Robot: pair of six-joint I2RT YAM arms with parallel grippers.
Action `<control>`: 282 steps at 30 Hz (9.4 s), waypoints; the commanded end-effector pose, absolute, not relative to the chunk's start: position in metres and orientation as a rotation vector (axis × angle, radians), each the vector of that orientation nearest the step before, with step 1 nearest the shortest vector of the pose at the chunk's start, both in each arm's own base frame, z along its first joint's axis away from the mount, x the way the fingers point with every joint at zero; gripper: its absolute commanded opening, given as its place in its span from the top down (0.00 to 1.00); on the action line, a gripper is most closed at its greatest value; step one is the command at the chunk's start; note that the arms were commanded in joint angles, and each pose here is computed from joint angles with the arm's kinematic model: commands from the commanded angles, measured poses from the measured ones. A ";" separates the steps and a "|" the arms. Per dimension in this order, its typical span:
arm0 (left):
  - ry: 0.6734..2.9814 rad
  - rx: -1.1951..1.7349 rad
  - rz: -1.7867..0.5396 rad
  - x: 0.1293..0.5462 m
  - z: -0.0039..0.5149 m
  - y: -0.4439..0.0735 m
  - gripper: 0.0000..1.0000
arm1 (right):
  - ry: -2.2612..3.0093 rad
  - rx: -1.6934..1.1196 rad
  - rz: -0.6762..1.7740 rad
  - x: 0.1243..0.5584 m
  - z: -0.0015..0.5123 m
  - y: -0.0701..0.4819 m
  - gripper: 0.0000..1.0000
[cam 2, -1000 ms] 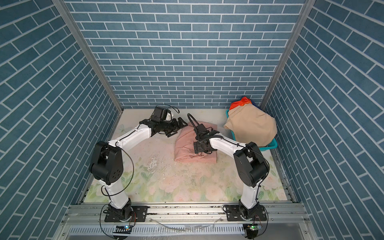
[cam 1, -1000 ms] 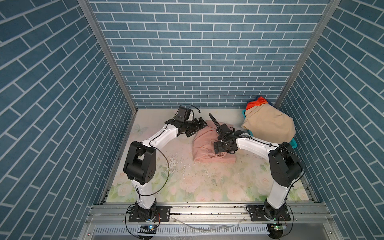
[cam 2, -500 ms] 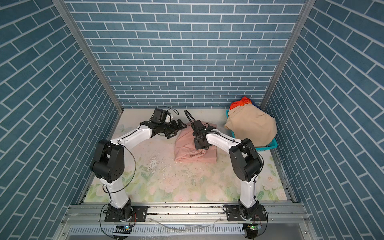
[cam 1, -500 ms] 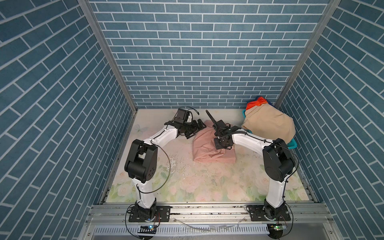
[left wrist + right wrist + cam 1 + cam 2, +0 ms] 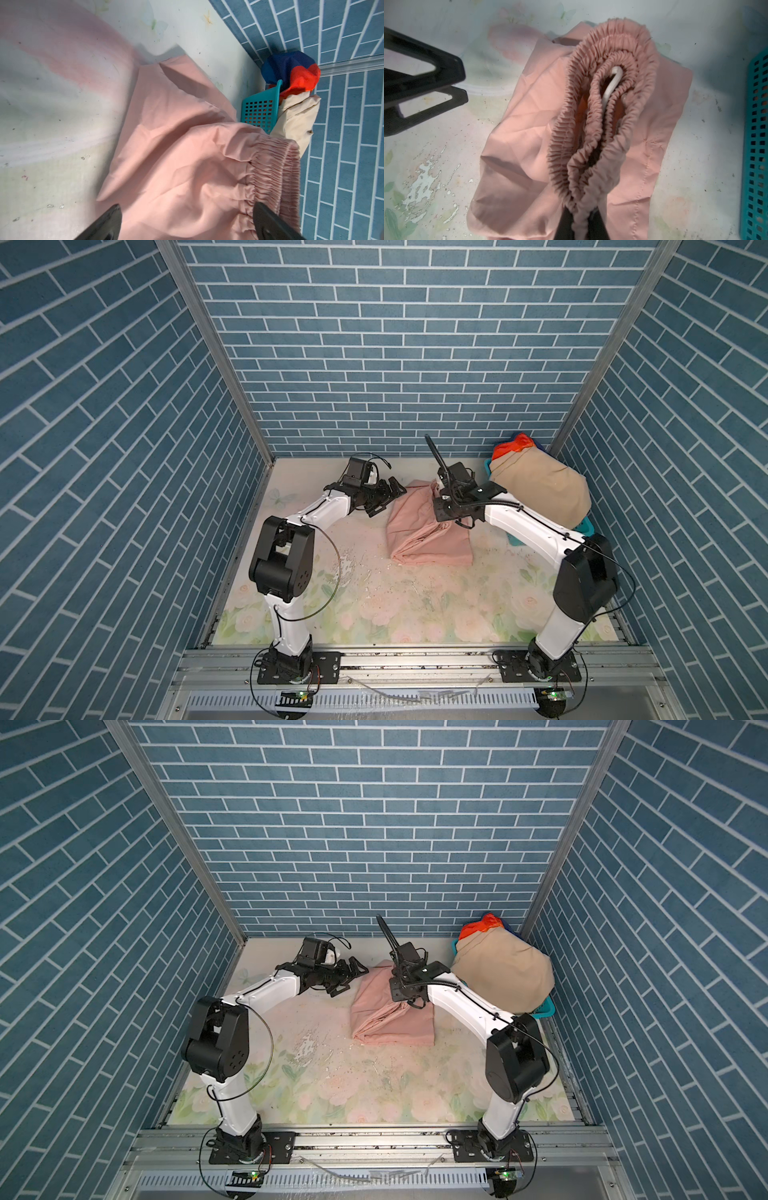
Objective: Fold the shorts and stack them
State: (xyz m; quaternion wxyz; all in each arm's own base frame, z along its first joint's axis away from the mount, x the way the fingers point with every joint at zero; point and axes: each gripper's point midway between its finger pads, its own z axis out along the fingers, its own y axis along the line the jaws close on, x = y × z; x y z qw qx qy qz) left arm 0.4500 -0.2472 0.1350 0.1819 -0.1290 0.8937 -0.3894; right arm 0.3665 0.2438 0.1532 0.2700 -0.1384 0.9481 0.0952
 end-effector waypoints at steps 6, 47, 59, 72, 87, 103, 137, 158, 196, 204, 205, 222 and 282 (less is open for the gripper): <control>2.499 -0.354 -1.172 0.470 0.119 -0.287 0.00 | 2.676 -0.284 0.494 0.372 0.061 0.217 1.00; 2.504 -0.468 -1.138 0.467 0.096 -0.219 0.00 | 2.575 -0.227 0.766 0.417 0.063 0.240 0.92; 2.475 -0.385 -1.186 0.493 0.117 -0.246 0.00 | 2.417 -0.237 0.641 0.395 0.156 0.239 0.20; 2.379 -0.598 -1.403 0.554 0.082 -0.289 0.00 | 2.364 -0.247 0.942 0.383 0.115 0.322 0.01; 2.386 -0.809 -1.241 0.587 0.003 -0.238 0.00 | 2.619 -0.105 0.866 0.353 0.023 0.240 0.01; 2.329 -0.515 -1.307 0.556 0.141 -0.235 0.00 | 2.438 -0.149 0.874 0.364 0.135 0.237 0.02; 2.351 -0.617 -1.381 0.365 0.056 -0.251 0.00 | 2.389 -0.006 1.128 0.522 0.102 0.267 0.01; 2.741 -0.010 -0.885 0.424 0.071 -0.244 0.04 | 2.355 -0.116 0.930 0.394 0.182 0.196 0.01; 2.967 0.025 -0.062 0.447 0.051 -0.121 1.00 | 2.367 -0.048 0.960 0.366 0.160 0.204 0.02; 2.891 -0.207 0.428 0.487 0.082 0.038 1.00 | 2.372 -0.277 0.964 0.375 0.169 0.290 0.02; 2.879 -0.225 0.439 0.492 0.085 0.050 1.00 | 2.368 -0.297 0.970 0.377 0.170 0.301 0.02; 2.698 -0.541 0.476 0.537 0.092 0.189 1.00 | 2.362 -0.471 1.049 0.399 0.163 0.386 0.01; 1.972 0.451 0.221 0.512 0.349 -0.223 0.00 | 2.407 0.378 0.302 0.426 0.217 0.026 0.02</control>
